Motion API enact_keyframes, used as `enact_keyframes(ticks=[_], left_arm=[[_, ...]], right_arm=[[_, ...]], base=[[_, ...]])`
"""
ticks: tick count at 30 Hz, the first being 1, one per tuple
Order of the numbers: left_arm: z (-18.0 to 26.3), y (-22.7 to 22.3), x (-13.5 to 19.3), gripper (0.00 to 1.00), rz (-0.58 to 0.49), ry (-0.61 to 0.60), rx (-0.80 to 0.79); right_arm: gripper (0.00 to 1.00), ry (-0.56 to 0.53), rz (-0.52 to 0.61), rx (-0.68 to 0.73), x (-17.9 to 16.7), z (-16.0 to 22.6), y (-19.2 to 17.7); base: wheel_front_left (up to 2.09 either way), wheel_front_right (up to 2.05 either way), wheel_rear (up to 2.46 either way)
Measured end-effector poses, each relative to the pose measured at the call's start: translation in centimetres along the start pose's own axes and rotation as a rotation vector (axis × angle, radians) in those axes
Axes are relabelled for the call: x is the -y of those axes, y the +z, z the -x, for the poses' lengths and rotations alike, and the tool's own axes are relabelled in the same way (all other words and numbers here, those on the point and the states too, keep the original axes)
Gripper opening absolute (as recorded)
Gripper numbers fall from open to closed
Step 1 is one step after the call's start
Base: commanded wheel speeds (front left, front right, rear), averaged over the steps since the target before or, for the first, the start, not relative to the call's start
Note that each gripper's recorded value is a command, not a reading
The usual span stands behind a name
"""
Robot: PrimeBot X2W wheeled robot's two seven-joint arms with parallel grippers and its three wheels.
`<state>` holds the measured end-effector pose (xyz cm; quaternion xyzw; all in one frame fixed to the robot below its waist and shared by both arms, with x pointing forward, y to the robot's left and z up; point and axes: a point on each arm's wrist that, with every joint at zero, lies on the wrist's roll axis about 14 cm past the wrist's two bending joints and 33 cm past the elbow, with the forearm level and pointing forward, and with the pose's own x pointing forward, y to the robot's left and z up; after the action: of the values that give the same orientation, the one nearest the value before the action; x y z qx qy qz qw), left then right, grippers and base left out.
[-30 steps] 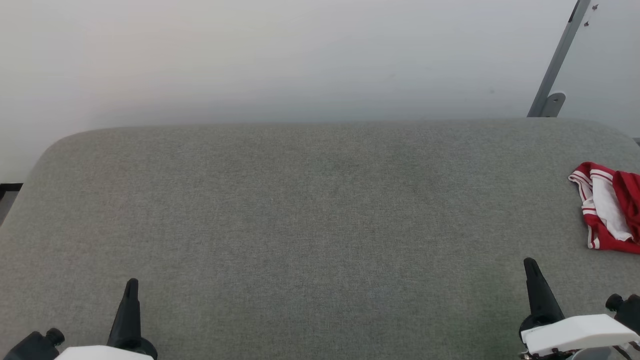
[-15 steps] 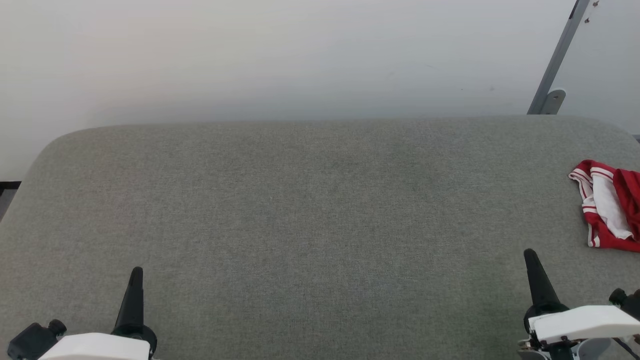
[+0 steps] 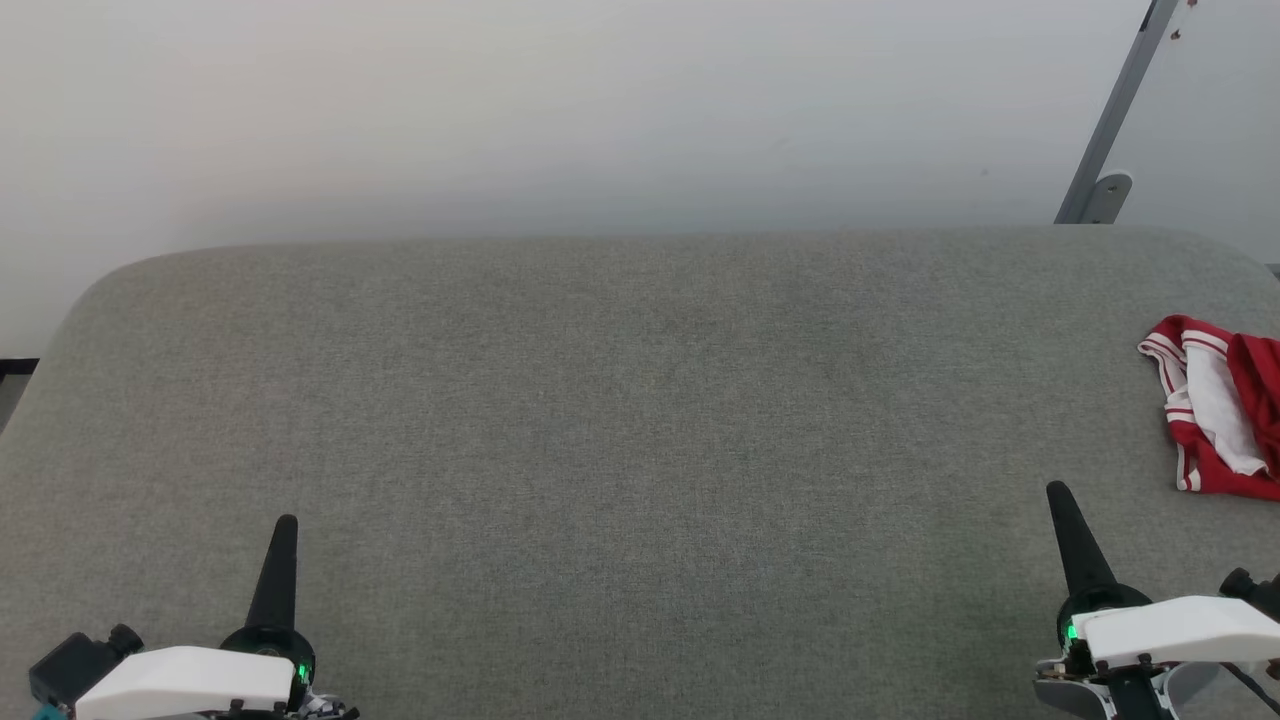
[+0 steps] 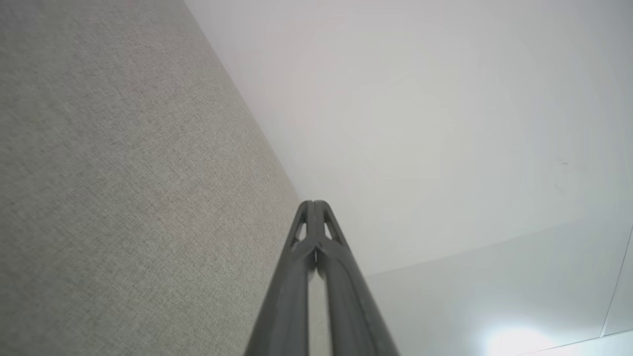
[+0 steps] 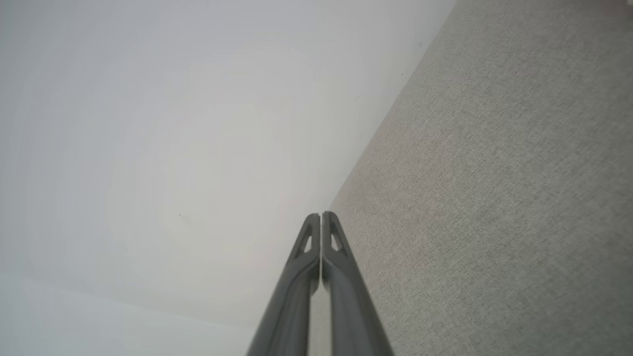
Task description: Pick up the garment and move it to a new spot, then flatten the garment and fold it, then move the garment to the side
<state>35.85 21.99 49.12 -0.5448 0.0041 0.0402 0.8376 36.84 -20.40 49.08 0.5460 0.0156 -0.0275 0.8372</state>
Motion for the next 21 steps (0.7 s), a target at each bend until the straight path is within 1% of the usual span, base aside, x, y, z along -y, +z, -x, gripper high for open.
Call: enact_keyframes(ticks=[21], left_arm=[[-1.2,-0.7,0.8,0.0,0.192,-0.016,-0.023]], right_arm=[[0.0,0.021,-0.188,-0.007,-0.7,-0.8,0.1]], base=[[0.0,0.0,0.0]])
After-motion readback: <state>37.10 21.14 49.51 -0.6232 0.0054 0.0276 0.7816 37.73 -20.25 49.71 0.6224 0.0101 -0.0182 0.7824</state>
